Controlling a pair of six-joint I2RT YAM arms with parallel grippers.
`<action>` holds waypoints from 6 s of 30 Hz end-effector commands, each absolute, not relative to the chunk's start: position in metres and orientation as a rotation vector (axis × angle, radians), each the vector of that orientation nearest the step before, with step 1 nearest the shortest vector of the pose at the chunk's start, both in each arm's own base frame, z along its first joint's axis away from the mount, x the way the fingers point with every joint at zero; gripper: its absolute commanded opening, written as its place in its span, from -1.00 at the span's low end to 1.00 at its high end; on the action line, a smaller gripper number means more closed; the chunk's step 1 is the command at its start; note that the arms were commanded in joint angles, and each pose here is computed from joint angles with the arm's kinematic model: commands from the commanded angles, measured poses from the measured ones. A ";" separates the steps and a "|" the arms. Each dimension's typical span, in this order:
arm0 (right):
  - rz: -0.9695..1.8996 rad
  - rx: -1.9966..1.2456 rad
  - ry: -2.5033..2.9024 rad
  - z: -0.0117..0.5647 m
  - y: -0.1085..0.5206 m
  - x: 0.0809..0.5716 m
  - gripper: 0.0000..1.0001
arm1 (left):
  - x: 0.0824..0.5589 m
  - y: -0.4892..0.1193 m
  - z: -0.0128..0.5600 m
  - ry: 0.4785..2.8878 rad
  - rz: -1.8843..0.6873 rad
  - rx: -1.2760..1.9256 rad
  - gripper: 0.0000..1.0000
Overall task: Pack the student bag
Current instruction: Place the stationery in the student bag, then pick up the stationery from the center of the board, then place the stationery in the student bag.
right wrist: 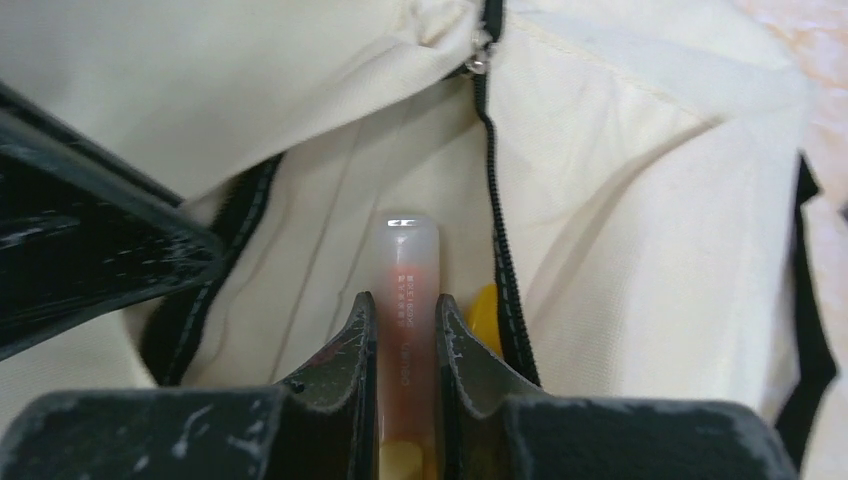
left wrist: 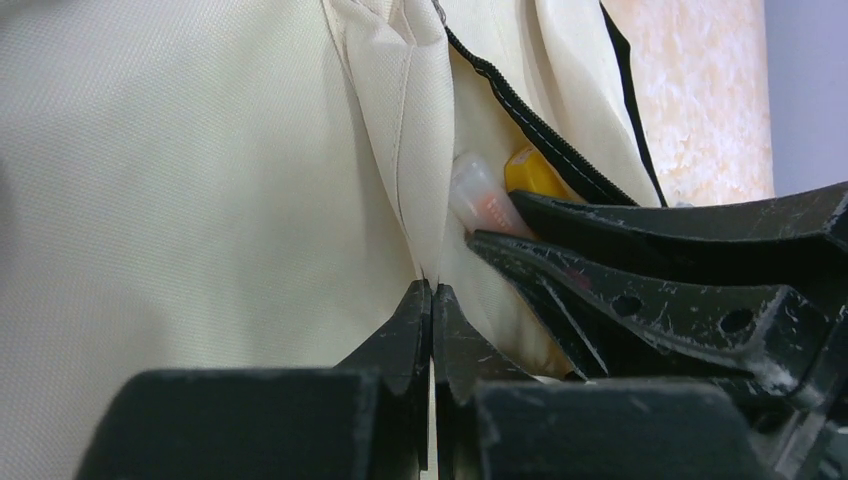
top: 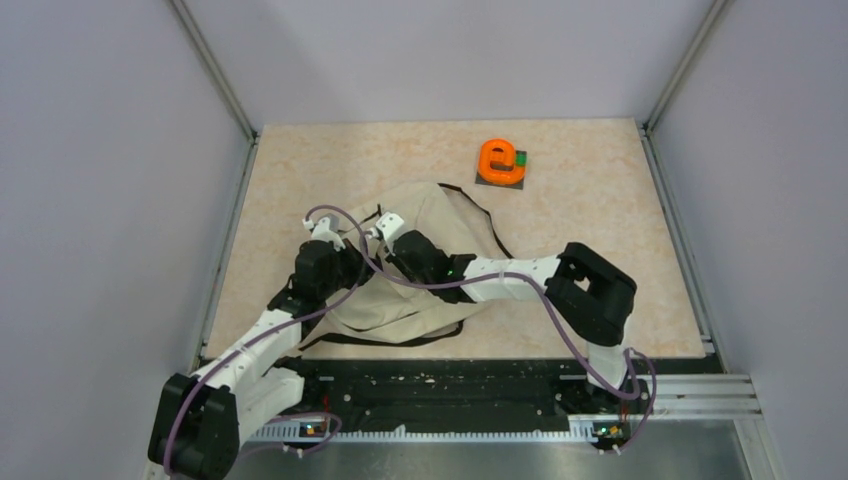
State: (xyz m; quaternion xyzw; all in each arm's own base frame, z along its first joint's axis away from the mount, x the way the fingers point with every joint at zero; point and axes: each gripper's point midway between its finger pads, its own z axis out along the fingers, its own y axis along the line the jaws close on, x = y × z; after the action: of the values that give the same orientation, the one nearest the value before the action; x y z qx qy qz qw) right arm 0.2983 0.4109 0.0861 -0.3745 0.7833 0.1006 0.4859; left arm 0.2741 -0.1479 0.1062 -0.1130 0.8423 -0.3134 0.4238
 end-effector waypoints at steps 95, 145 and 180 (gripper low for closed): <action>0.141 0.345 2.454 0.069 0.046 0.272 0.11 | 0.270 -0.150 0.117 2.047 -0.825 -0.251 -1.00; 0.507 0.014 2.150 0.195 0.173 0.280 -1.00 | 0.275 -0.154 0.119 2.040 -0.840 -0.232 -1.00; -0.135 -0.476 2.244 0.112 0.354 0.267 -1.00 | 0.271 -0.153 0.126 2.017 -0.847 -0.218 -1.00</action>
State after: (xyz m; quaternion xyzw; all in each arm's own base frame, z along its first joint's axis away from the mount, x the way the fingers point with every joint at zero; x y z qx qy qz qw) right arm 0.2588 0.3786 0.1018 -0.1970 0.8986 0.0264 0.3912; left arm 0.2600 -0.1563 0.1079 -0.0933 0.8380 -0.3415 0.4152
